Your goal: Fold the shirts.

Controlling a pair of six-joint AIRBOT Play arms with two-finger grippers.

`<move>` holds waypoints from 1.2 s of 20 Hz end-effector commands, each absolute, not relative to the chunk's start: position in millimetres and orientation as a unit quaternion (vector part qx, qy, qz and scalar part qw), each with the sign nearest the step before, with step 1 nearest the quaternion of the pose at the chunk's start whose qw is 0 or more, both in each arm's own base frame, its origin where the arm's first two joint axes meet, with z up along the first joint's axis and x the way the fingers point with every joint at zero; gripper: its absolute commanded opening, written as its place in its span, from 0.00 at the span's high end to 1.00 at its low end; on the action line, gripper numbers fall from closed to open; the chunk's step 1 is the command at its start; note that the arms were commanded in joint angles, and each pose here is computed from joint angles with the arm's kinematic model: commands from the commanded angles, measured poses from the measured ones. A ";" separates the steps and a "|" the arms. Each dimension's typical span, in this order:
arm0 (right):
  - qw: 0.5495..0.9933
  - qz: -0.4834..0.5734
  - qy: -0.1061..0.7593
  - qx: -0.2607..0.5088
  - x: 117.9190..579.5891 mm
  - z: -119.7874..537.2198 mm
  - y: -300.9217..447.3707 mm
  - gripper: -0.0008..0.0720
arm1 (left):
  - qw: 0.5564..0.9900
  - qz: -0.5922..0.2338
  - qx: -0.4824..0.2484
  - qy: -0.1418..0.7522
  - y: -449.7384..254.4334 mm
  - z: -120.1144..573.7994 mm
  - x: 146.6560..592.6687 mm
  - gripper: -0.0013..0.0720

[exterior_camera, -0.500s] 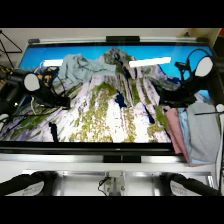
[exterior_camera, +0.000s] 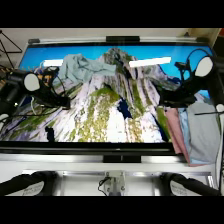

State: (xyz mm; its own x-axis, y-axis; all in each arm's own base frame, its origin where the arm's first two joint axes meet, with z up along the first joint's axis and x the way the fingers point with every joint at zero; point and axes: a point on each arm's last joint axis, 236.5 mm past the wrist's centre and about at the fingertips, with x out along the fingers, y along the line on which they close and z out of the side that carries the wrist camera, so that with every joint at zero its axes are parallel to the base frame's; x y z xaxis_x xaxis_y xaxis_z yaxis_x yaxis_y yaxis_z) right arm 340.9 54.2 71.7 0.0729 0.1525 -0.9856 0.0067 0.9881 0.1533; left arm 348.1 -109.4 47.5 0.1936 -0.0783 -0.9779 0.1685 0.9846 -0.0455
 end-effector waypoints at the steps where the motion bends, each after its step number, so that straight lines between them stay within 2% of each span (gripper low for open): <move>1: 0.730 0.050 0.679 0.058 341.1 71.8 54.6 0.12 | 0.772 -0.080 0.036 0.630 -109.4 47.6 348.0 0.03; 5: 0.735 0.050 0.674 0.059 344.2 72.1 54.8 0.12 | 0.777 -0.081 0.033 0.624 -111.1 47.5 352.3 0.03; 11: 0.784 0.051 0.615 0.068 380.3 78.5 57.1 0.12 | 0.834 -0.117 -0.019 0.540 -149.9 44.0 411.9 0.03; 14: 0.795 0.059 0.599 0.079 389.0 81.8 63.0 0.12 | 0.861 -0.095 -0.057 0.496 -147.1 32.0 467.3 0.03; 17: 0.796 0.072 0.593 0.098 391.7 84.9 73.5 0.12 | 0.871 -0.049 -0.093 0.480 -111.8 16.6 543.6 0.03; 20: 0.808 0.074 0.575 0.104 401.5 88.2 75.4 0.12 | 0.866 -0.027 -0.164 0.471 -89.2 -16.2 609.6 0.03; 24: 0.823 0.071 0.553 0.110 413.4 92.8 75.4 0.12 | 0.851 -0.033 -0.243 0.464 -89.6 -64.6 648.8 0.03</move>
